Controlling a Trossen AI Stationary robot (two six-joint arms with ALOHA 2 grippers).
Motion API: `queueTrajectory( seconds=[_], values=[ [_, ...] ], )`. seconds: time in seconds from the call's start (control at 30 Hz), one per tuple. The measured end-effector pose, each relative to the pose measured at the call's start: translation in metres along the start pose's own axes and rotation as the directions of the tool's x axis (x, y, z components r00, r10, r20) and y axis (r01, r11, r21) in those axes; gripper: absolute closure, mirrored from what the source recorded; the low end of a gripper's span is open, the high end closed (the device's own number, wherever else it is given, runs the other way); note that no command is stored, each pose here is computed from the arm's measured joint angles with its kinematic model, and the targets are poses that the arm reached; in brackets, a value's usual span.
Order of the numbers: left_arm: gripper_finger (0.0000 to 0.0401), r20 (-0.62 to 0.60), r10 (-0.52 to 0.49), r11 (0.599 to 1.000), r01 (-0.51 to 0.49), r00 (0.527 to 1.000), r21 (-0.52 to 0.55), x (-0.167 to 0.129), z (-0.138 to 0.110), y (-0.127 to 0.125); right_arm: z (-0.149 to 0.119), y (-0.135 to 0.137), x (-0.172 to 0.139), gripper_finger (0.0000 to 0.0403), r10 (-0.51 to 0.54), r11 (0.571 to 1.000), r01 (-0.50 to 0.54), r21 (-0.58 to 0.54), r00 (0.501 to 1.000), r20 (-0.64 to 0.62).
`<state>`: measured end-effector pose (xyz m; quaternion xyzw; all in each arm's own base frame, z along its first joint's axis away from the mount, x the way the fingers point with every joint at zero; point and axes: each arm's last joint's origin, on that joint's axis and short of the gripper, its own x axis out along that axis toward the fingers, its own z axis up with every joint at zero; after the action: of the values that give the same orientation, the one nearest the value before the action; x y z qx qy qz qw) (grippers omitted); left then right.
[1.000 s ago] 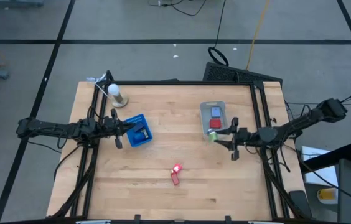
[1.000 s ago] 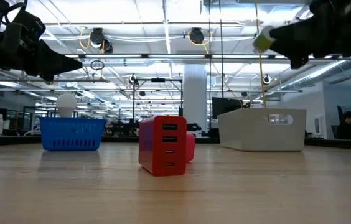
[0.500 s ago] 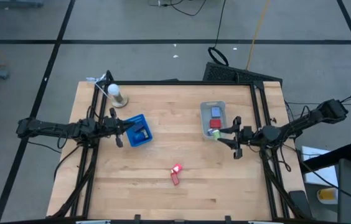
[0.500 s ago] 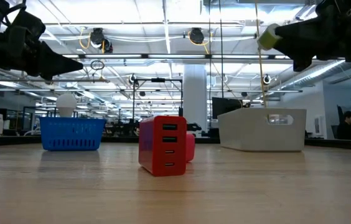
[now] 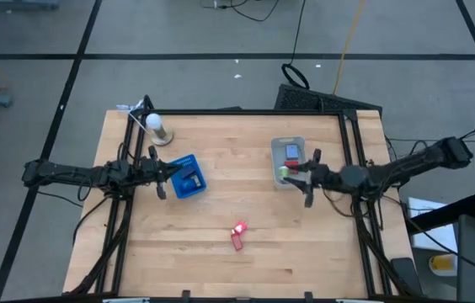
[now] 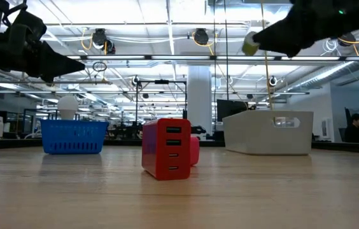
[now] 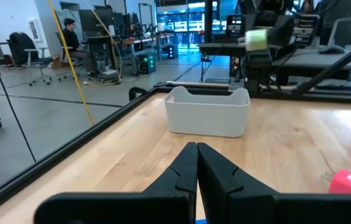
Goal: Pick & Place Office items
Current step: Put the green charger adapter into the grey bin
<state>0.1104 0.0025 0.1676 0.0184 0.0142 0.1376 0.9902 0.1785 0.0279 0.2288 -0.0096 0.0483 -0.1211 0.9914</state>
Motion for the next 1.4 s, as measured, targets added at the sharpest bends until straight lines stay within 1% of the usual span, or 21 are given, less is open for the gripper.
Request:
queueTrajectory(
  seconds=[0.13, 0.3, 0.37, 0.5, 0.63, 0.73, 0.83, 1.2, 1.27, 1.4],
  values=[
    [0.0391, 0.001, 0.000, 1.000, 0.000, 1.000, -0.021, 0.000, 0.000, 0.000, 0.025, -0.011, 0.010, 0.0251, -0.103, 0.994, 0.105, 0.011, 0.984, -0.146],
    [0.0391, -0.001, -0.001, 0.999, 0.001, 1.000, -0.036, 0.000, 0.000, 0.000, 0.033, -0.029, 0.019, 0.0251, -0.216, 0.973, 0.231, 0.011, 0.926, -0.309],
    [0.0391, -0.001, -0.001, 0.999, 0.001, 1.000, -0.037, 0.000, 0.000, 0.000, 0.027, -0.038, 0.023, 0.0251, -0.254, 0.959, 0.282, 0.021, 0.891, -0.376],
    [0.0391, -0.001, -0.002, 0.999, 0.002, 1.000, -0.037, 0.000, 0.000, 0.000, 0.009, -0.055, 0.032, 0.0251, -0.238, 0.941, 0.329, 0.084, 0.815, -0.528],
    [0.0391, -0.001, -0.002, 0.999, 0.002, 1.000, -0.037, 0.000, 0.000, 0.000, -0.012, -0.065, 0.041, 0.0251, -0.238, 0.926, 0.372, 0.069, 0.715, -0.657],
    [0.0391, -0.001, -0.003, 0.999, 0.003, 1.000, -0.037, 0.000, 0.000, 0.000, -0.024, -0.068, 0.048, 0.0251, -0.225, 0.925, 0.375, 0.061, 0.670, -0.707],
    [0.0391, -0.001, -0.003, 0.999, 0.003, 1.000, -0.036, 0.000, 0.000, 0.000, -0.032, -0.071, 0.054, 0.0251, -0.215, 0.925, 0.377, 0.056, 0.637, -0.740],
    [0.0391, -0.001, -0.003, 0.999, 0.003, 1.000, -0.033, 0.000, 0.000, 0.000, -0.052, -0.080, 0.063, 0.0251, -0.241, 0.909, 0.417, 0.013, 0.550, -0.800],
    [0.0391, -0.002, -0.003, 0.999, 0.003, 1.000, -0.033, 0.000, 0.000, 0.000, -0.054, -0.080, 0.065, 0.0235, -0.242, 0.914, 0.405, -0.001, 0.544, -0.803],
    [0.0391, -0.003, -0.003, 0.999, 0.003, 1.000, -0.034, 0.000, 0.000, 0.000, -0.055, -0.080, 0.066, 0.0172, -0.242, 0.918, 0.398, -0.008, 0.541, -0.806]
  ],
)
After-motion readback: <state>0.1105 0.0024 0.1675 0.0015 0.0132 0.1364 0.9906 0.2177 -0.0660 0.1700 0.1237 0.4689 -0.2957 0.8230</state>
